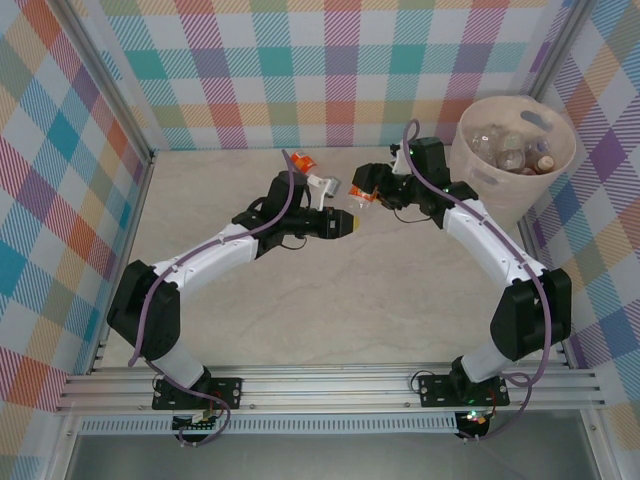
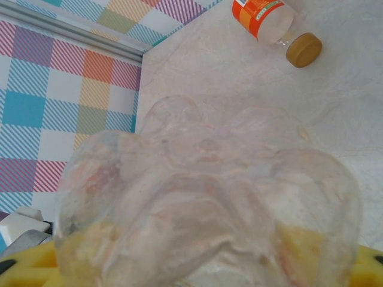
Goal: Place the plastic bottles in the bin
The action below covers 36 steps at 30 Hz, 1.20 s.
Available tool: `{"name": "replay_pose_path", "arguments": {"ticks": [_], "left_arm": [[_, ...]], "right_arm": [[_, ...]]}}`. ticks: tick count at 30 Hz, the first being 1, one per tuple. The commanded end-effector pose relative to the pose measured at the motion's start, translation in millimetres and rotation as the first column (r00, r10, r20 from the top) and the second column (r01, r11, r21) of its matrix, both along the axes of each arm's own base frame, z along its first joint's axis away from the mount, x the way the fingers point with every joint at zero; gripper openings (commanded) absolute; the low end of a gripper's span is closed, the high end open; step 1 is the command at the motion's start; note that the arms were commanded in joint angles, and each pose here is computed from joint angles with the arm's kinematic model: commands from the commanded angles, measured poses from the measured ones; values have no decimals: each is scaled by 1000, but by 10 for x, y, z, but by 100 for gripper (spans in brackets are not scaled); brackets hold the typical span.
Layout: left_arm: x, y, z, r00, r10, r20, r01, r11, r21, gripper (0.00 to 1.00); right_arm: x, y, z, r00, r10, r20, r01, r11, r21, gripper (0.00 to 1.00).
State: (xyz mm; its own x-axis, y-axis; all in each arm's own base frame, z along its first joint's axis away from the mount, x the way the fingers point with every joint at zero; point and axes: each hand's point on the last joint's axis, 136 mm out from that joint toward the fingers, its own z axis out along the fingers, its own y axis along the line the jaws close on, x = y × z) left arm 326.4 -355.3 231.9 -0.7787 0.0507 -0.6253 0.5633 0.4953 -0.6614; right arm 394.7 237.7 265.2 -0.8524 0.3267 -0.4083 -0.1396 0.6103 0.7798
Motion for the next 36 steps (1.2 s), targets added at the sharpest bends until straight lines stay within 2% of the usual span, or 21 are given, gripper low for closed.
{"name": "replay_pose_path", "arguments": {"ticks": [1,4,6,12,15,19,27,31,36], "left_arm": [[-70,-36,214,998,-29,50,30,999,-13,22],[-67,-37,222,998,-28,49,29,999,-15,22],[-68,-42,243,998,-27,50,28,999,-20,26],[-77,-27,337,999,-13,49,15,999,-41,63],[-101,-15,479,998,-8,68,13,997,-73,76],[-111,49,670,994,30,107,-18,994,-110,89],[35,352,769,959,231,166,-216,971,-102,98],[85,444,720,944,284,170,-273,958,-85,100],[110,430,659,946,289,149,-281,957,-73,100]], "right_arm": [[13,1,101,999,-3,49,4,1000,-6,54],[10,-27,128,998,-13,65,14,1000,-12,51],[10,-63,161,996,-27,85,29,999,-24,51],[14,-216,318,984,-67,163,80,994,-80,51],[16,-307,385,978,-83,189,105,989,-106,51],[21,-490,537,964,-113,239,149,979,-136,51],[90,-1133,1052,903,-244,353,295,951,-96,51],[165,-1617,1412,832,-342,437,409,910,-68,51],[279,-2159,1766,729,-435,528,548,834,-70,52]]}}
